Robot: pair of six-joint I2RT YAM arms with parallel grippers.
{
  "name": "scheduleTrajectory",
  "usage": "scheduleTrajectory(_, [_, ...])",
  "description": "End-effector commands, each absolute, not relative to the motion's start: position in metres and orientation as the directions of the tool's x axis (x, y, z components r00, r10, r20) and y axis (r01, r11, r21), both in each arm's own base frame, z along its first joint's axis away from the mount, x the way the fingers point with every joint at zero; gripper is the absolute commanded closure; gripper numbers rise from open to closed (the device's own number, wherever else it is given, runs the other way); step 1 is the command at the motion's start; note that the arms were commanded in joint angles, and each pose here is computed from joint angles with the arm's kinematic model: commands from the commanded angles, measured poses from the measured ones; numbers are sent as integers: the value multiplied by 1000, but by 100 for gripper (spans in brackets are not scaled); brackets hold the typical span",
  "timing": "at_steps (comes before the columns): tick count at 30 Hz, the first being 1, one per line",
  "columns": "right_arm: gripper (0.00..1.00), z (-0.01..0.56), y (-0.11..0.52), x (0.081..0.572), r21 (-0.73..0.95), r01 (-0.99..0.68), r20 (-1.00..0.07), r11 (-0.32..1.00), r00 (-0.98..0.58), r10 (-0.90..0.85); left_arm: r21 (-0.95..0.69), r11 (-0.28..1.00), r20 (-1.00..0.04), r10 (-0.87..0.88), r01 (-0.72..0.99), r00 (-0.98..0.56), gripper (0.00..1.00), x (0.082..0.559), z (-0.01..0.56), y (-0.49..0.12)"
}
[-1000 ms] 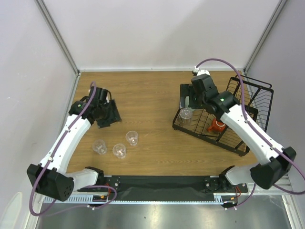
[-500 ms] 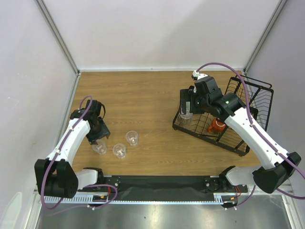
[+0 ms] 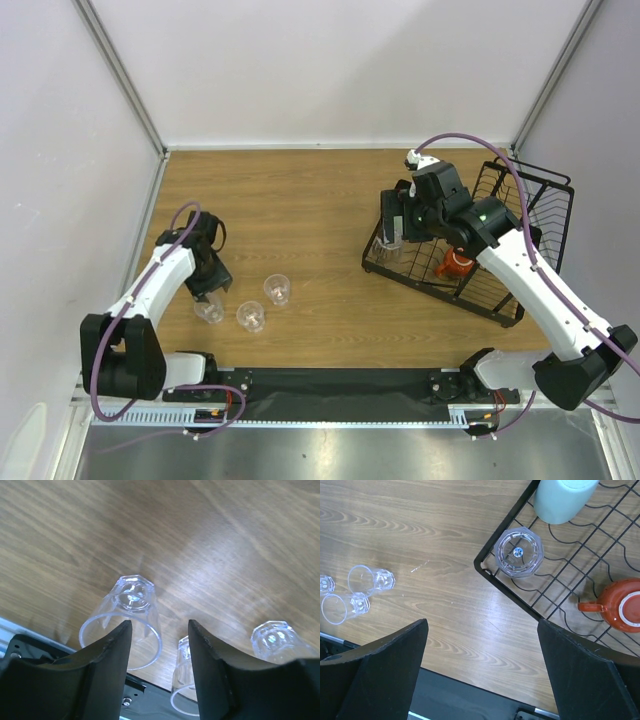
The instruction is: Load the cups into the dish rack
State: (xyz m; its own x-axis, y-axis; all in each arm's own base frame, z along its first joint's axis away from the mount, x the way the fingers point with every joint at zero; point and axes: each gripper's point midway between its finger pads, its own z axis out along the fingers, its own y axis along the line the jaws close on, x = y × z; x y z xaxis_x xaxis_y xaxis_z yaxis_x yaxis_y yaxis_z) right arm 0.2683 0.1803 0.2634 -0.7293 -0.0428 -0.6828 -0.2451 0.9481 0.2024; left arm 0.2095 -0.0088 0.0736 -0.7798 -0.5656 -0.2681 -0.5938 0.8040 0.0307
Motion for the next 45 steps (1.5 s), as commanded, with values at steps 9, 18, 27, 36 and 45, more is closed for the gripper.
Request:
scheduleTrajectory(9, [3, 271, 187, 263, 244, -271, -694, 931, -719, -27, 34, 782, -286, -589, -622, -756, 73, 206, 59, -5])
scheduleTrajectory(18, [2, 273, 189, 263, 261, -266, -694, 928, -720, -10, -199, 797, -340, -602, -571, -722, 100, 244, 109, -33])
scheduleTrajectory(27, [2, 286, 186, 261, 315, -261, -703, 913, -710, 39, -738, 664, -462, -629, -123, -625, 100, 306, 266, -113])
scheduleTrajectory(36, [2, 365, 186, 258, 404, -330, -781, 853, -611, 133, -801, 197, -574, -519, 566, -633, 100, 282, 441, -245])
scheduleTrajectory(45, [0, 452, 191, 225, 554, -528, -817, 644, -494, 298, -594, -191, -693, -372, 782, -617, 100, 214, 521, -323])
